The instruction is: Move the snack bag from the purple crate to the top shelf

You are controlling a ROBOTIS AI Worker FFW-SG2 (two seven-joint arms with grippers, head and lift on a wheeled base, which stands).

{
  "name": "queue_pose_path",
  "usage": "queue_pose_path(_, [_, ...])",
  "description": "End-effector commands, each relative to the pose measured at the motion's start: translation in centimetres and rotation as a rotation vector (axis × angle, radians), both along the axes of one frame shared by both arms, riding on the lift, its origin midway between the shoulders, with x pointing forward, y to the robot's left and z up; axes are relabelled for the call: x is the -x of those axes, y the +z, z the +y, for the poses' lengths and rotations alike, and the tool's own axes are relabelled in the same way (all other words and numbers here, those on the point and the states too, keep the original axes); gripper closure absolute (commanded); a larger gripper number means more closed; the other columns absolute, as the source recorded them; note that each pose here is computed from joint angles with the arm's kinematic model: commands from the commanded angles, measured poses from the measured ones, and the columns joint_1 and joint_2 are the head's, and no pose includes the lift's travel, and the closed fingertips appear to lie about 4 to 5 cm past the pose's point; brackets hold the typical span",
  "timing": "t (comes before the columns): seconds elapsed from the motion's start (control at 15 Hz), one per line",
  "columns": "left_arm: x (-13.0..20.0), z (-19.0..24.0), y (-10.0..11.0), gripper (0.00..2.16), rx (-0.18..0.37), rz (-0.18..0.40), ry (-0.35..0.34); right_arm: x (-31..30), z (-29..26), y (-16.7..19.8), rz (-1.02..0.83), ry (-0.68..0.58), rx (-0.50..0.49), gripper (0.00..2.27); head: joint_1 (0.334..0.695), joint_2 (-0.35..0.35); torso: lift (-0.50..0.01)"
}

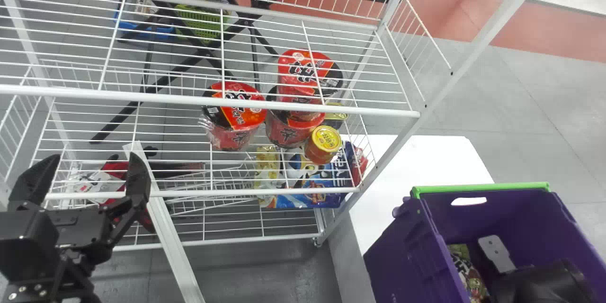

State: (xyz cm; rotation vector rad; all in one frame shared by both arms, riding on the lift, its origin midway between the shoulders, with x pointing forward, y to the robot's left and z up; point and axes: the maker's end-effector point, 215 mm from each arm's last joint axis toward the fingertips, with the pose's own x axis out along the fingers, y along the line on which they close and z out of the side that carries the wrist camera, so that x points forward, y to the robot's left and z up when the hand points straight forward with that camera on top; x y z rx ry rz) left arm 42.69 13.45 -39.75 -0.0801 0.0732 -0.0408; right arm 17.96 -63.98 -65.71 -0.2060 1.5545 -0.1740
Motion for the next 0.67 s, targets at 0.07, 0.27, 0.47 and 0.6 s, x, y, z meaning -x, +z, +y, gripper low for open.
queue_pose_path(0.07, [0.0,0.2,0.1,0.03,0.0,-0.004,0.003,-0.9,0.2,-0.1,-0.017,0.005,0.012,0.0,0.695,-0.35,-0.458])
queue_pose_path(0.27, [-0.1,0.0,0.2,0.03,0.003,-0.006,0.0,-1.3,0.6,-0.4,-0.017,0.016,0.025,0.0,0.695,-0.35,-0.458])
queue_pose_path(0.47, [-0.1,0.0,-0.2,0.03,0.001,0.0,0.0,-1.4,1.0,-1.2,-0.015,0.042,0.025,0.0,0.695,-0.35,-0.458])
queue_pose_path(0.6, [-0.1,0.1,-0.2,0.03,0.0,-0.002,0.002,-1.2,1.1,-1.5,-0.004,0.058,0.034,0.0,0.695,-0.35,-0.458])
